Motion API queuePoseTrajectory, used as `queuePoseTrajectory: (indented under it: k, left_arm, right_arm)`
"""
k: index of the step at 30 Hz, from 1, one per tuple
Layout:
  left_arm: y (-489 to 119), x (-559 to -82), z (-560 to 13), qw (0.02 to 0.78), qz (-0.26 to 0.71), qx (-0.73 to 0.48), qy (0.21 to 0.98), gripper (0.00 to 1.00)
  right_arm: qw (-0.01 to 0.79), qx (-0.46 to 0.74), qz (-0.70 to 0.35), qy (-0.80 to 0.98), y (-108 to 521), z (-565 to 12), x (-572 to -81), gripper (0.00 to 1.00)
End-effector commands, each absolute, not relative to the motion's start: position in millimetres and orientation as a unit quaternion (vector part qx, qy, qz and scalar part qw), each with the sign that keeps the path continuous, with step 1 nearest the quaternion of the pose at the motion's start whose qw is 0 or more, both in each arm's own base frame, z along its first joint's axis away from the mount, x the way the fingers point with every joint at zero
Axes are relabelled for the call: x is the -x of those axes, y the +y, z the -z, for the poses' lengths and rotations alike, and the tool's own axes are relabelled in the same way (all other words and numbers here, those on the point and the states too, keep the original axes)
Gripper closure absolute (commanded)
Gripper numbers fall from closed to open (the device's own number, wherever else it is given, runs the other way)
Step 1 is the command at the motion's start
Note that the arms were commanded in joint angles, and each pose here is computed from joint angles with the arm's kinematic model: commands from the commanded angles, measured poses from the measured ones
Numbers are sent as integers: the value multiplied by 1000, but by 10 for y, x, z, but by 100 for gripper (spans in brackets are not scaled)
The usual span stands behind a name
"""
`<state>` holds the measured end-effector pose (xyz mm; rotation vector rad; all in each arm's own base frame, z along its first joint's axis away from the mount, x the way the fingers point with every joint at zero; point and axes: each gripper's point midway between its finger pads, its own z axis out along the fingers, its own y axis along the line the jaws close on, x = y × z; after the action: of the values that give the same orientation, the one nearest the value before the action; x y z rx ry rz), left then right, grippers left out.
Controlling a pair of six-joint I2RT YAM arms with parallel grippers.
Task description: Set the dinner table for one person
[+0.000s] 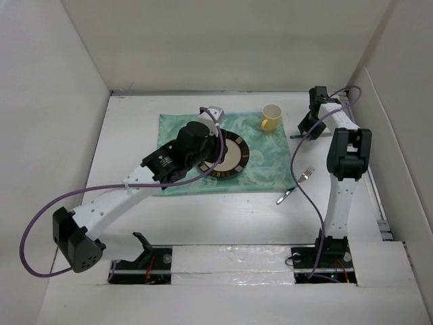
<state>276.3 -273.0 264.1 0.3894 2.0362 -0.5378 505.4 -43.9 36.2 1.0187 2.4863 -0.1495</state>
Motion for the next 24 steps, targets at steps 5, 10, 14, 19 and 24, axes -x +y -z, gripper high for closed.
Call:
queuePoseTrajectory:
  k: [5, 10, 14, 19, 24]
  left_arm:
    - [-2663, -2779, -2807, 510, 220, -162, 816, 63]
    - [-2652, -2774, -2834, 514, 220, -165, 813, 63]
    - [-2643, -2757, -2848, 516, 223, -166, 810, 63]
    - [-2663, -2729, -2817, 511, 232, -166, 811, 63]
    - [-2675, -2706, -2731, 499, 237, -159, 818, 63]
  right_arm:
    - [204, -354, 98, 908, -501, -345, -4953, 49]
    - [187, -343, 111, 914, -524, -316, -4839, 63]
    - [199, -350, 116, 908, -597, -387, -4712, 78]
    - [200, -353, 126, 905, -747, -388, -4591, 71]
    - [191, -344, 119, 911, -763, -317, -4581, 82]
